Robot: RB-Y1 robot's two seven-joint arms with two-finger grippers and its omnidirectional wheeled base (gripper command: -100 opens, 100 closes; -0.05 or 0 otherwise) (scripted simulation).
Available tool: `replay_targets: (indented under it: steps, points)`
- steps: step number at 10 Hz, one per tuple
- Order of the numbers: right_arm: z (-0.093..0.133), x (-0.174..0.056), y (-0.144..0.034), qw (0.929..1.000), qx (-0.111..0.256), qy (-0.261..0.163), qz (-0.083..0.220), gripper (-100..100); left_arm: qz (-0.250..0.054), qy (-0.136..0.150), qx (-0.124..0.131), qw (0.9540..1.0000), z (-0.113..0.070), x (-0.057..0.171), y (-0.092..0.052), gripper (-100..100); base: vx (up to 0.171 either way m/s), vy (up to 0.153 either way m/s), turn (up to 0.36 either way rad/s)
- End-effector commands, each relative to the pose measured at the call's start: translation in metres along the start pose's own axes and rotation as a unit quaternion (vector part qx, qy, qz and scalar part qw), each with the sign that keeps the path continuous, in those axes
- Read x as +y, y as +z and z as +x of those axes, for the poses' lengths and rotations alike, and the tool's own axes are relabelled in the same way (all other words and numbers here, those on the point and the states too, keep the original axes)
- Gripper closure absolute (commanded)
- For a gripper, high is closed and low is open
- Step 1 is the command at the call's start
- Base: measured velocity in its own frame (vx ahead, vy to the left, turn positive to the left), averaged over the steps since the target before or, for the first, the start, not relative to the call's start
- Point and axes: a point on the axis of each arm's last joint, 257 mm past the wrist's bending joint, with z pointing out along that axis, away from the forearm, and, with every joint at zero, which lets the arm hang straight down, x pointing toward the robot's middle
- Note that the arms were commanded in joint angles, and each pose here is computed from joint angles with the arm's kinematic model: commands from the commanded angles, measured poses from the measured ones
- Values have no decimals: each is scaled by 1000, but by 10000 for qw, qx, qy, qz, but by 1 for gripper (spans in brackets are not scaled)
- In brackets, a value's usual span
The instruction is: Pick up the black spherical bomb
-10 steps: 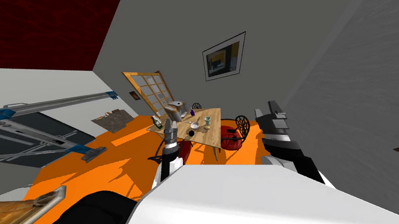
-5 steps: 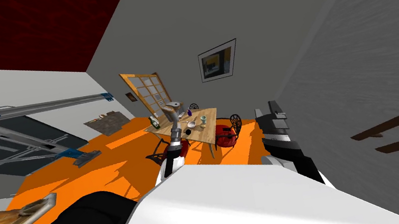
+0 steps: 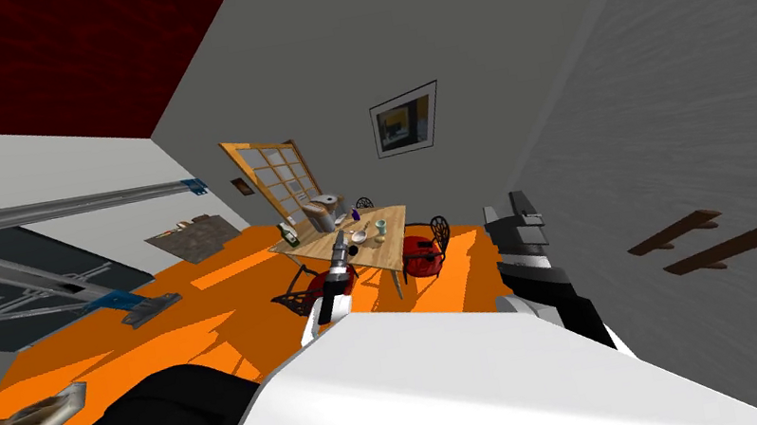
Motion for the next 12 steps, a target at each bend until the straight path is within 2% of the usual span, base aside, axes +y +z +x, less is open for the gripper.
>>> replay_targets:
  steps: [1, 2, 4, 5, 6, 9, 12]
  points:
    - [0, 0, 0, 10000, 0, 0, 0, 0, -340, 28, 98, 9994, 9, 27, 2, -100, -39, -57, -92]
    - [0, 0, 0, 10000, 0, 0, 0, 0, -352, 28, 100, 9993, 10, 28, 2, -100, -22, -29, -15]
    - [0, 0, 0, 10000, 0, -1, 0, 0, -781, 73, 210, 9967, 17, 63, 0, -100, -11, -15, -54]
    - [0, 0, 0, 10000, 0, -1, 0, 0, -781, 73, 210, 9967, 17, 63, 0, -100, -5, -8, -38]
    - [0, 0, 0, 10000, 0, -1, 0, 0, -1003, 102, 264, 9946, 21, 80, -2, -100, -2, -5, -38]
    - [0, 0, 0, 10000, 0, -1, 0, 0, -1661, 208, 414, 9850, 28, 131, -12, -100, 8, 10, -63]
    - [0, 0, 0, 10000, 0, -2, 1, 0, -2336, 343, 544, 9702, 32, 181, -29, -100, 33, 52, -48]
